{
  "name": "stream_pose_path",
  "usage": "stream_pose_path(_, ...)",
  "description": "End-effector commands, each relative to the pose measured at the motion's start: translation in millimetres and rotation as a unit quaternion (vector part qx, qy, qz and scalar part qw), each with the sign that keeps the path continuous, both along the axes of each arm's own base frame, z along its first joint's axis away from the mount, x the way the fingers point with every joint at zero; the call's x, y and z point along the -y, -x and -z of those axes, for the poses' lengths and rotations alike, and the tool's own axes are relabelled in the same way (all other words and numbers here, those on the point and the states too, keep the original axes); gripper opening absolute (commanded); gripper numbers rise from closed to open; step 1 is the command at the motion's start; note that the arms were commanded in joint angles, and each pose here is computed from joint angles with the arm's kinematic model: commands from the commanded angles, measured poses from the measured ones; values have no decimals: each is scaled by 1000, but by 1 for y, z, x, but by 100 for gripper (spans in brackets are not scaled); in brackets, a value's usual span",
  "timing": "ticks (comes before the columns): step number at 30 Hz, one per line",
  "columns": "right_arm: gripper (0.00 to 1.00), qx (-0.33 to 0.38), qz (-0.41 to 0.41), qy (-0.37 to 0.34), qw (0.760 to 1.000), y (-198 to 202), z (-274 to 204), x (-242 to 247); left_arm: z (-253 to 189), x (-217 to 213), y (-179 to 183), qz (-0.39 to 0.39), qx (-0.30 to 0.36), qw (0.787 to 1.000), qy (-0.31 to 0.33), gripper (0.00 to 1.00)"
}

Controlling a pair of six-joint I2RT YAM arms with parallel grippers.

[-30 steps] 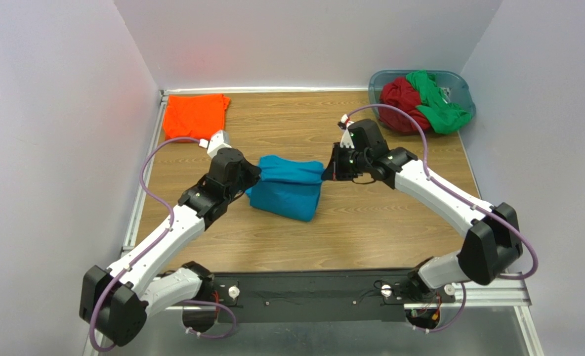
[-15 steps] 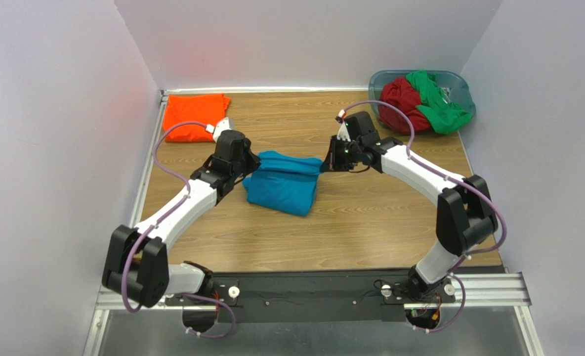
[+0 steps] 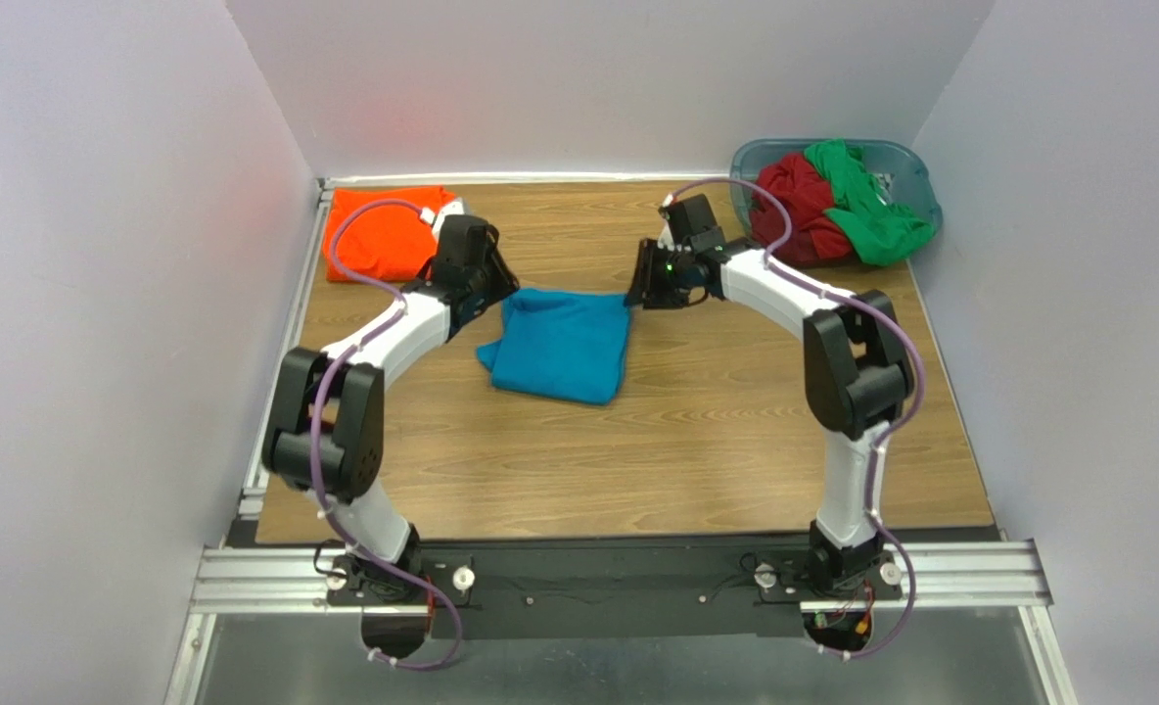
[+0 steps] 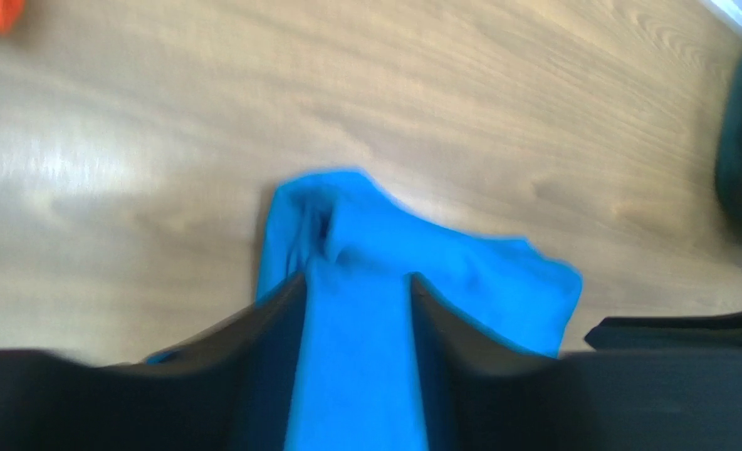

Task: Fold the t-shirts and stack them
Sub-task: Fold the tshirt, then neatly place the folded tshirt to the corner

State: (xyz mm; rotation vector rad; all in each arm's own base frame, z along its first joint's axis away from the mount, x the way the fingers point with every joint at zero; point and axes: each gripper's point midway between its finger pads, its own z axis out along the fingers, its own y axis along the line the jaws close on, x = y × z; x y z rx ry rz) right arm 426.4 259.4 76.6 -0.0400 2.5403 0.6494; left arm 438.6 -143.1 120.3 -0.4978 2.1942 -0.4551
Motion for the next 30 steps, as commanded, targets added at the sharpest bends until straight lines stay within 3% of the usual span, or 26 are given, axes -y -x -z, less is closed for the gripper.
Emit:
stream_pose_path(1, 69, 29, 0, 20, 999, -40, 4, 3, -15, -6, -35, 14, 29, 999, -7, 68)
stream_pose_path(2, 94, 36, -7, 17, 999, -42, -1, 1, -13, -3, -38, 19, 23, 1000, -5, 71)
stream_pose_path(3, 100, 40, -12, 11, 999, -42, -6, -1, -18, -2, -40, 24, 26, 999, -4, 72)
stream_pose_path(8, 100, 45, -36, -9, 998, -15, -28, 0, -31, 0, -20, 30, 38, 999, 6, 86)
stream_pose_path(13, 100, 36, -58, -28, 997, 23, -40, 3, -15, 9, 10, 66, 27, 997, 2, 95)
stream_pose_path(20, 100, 49, -48, -14, 998, 57, -44, 25, 12, -1, 38, 107, 16, 993, -47, 98)
stream_pose_path(30, 100, 43, -49, -18, 998, 93, -42, 39, 31, -1, 30, 154, 6, 983, -95, 98)
